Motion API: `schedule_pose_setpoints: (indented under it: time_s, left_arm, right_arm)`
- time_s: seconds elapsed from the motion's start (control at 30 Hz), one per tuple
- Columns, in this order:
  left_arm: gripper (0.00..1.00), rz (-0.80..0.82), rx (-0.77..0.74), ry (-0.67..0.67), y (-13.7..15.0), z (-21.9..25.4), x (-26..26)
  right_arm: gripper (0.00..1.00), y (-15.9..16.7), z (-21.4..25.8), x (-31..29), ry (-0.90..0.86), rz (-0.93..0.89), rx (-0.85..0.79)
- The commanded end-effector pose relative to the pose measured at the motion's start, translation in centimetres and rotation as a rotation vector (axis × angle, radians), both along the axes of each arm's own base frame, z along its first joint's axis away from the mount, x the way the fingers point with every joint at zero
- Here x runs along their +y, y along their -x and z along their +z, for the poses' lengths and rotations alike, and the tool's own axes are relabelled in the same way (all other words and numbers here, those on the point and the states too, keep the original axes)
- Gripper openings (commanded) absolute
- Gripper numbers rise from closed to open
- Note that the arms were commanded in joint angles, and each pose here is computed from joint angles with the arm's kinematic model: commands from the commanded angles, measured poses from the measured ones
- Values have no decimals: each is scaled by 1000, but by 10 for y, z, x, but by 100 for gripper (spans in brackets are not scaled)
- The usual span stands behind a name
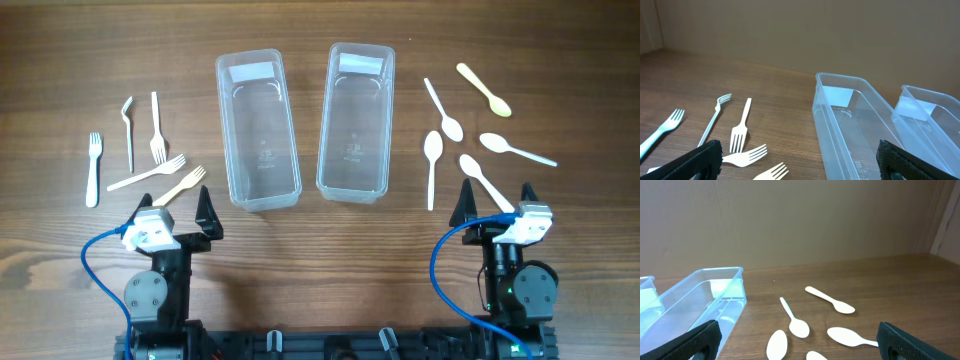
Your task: Pack container
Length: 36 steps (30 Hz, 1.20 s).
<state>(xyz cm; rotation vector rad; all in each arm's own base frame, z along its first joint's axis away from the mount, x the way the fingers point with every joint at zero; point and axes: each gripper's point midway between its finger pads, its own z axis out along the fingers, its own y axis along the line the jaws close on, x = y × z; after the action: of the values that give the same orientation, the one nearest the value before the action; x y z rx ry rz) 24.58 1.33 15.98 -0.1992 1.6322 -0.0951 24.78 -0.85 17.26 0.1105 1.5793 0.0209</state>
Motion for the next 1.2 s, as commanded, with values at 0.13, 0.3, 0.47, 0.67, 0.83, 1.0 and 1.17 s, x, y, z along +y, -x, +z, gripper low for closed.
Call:
schedule_pose_setpoints:
  time_s: [0.13,0.3,0.47,0.67,0.83,1.0,1.17]
  left_arm:
    - [100,-2,8,0,-1,-4,0]
    - [100,-3,8,0,-1,-4,0]
    - [100,-3,8,0,-1,-4,0]
    - [100,-3,8,0,-1,-4,0]
    - [100,-2,8,0,0,-4,0]
    - [100,-3,8,0,-1,-4,0]
    - [100,-3,8,0,-1,-4,0]
  right_arm:
    - [100,0,2,-4,6,-21,-10]
    - [100,0,2,-4,6,-21,-10]
    - [100,0,2,-4,6,-21,-10]
    - [100,0,2,-4,6,-21,-10]
    - [100,0,2,-4,6,-21,-10]
    - [100,1,8,19,-85,112,-16]
    - [100,11,78,-4,-48,-22,-20]
